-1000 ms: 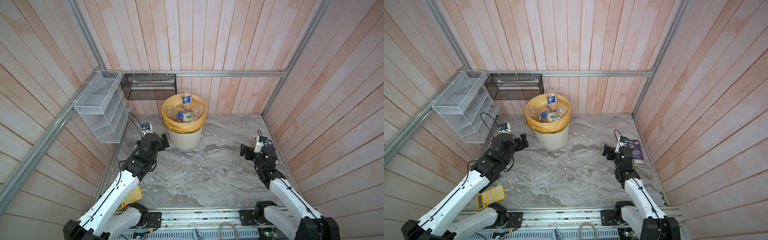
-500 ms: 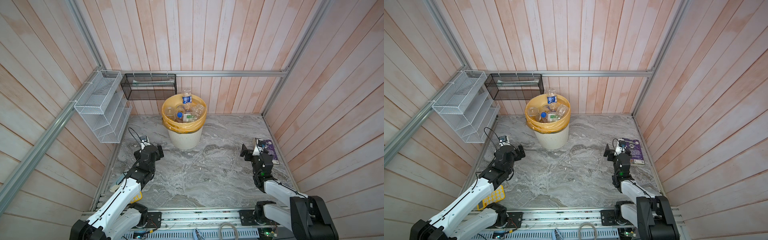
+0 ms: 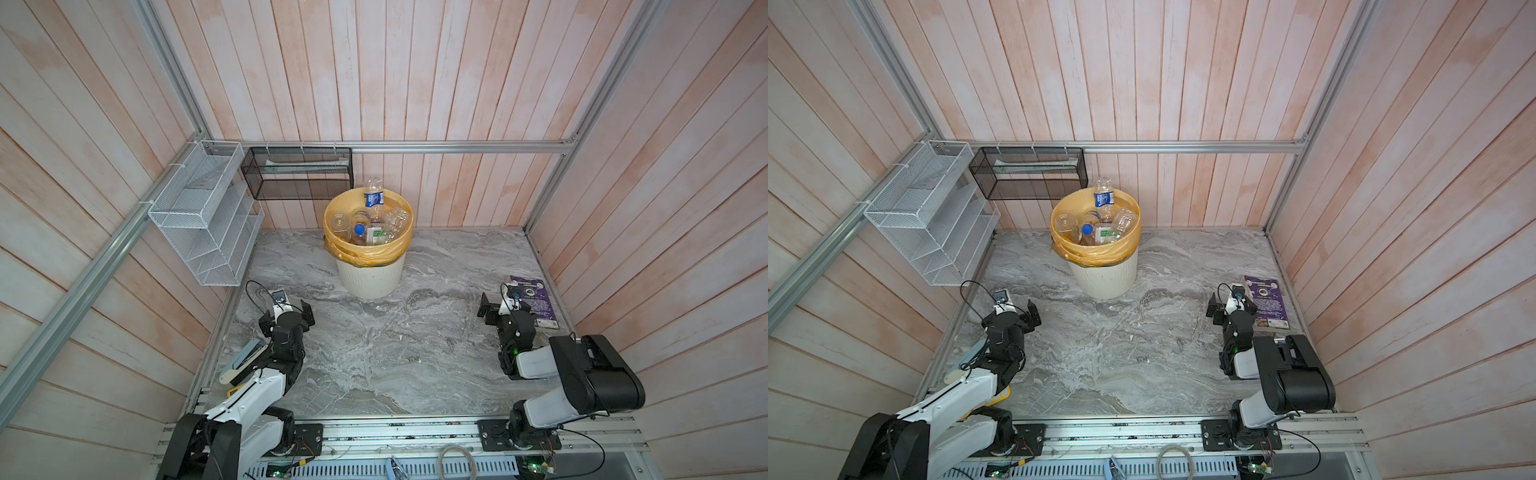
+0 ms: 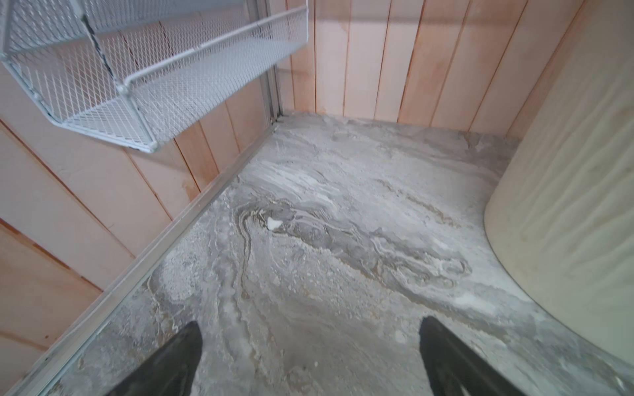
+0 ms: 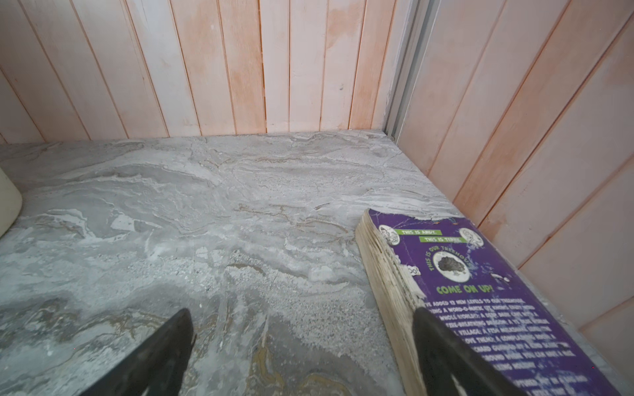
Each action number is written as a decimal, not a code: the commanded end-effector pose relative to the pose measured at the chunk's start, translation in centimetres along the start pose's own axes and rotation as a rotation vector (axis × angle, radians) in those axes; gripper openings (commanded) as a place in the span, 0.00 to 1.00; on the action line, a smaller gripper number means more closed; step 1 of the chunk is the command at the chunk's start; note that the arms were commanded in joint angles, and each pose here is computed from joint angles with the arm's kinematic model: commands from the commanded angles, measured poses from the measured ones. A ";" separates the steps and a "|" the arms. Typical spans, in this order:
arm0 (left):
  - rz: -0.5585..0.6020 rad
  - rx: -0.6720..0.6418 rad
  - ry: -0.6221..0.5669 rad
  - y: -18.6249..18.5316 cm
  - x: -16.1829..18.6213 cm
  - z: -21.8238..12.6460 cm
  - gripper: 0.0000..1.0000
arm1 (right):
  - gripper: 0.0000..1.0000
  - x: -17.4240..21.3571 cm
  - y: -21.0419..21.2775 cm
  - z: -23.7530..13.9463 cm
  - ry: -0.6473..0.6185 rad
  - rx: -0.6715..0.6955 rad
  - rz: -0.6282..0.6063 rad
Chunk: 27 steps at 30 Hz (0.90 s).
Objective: Throw the plastic bottles in the bin
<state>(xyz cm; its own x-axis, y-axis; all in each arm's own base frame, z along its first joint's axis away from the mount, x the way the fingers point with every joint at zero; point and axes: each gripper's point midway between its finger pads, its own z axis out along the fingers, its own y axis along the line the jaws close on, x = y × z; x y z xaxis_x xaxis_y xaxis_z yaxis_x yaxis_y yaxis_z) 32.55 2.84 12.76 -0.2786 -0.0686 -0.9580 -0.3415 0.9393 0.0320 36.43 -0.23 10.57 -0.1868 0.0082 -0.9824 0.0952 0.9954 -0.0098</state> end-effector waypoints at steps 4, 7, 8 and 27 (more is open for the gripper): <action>-0.036 0.085 -0.162 -0.8 -2.9 1.2 1.00 | 1.00 -2.5 0.3 0.6 -0.082 -0.040 0.010; -0.038 0.166 -0.229 -1.3 -3.7 1.6 1.00 | 1.00 -2.5 0.3 0.6 -0.081 -0.040 0.012; -0.038 0.179 -0.239 -1.3 -3.7 1.8 1.00 | 1.00 -2.5 0.3 0.6 -0.080 -0.041 0.011; 0.025 0.348 -0.133 -4.4 -1.5 5.2 1.00 | 1.00 -2.5 0.3 0.6 -0.082 -0.041 0.010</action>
<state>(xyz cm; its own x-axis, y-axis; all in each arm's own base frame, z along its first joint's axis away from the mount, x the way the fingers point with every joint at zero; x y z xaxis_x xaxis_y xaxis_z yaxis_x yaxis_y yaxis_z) 38.95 0.82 12.58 -0.1511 -0.0305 -0.9880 -0.0251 0.9993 -0.0270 37.09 0.02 11.82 -0.1442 0.0147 -0.9894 0.0585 0.9983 0.0063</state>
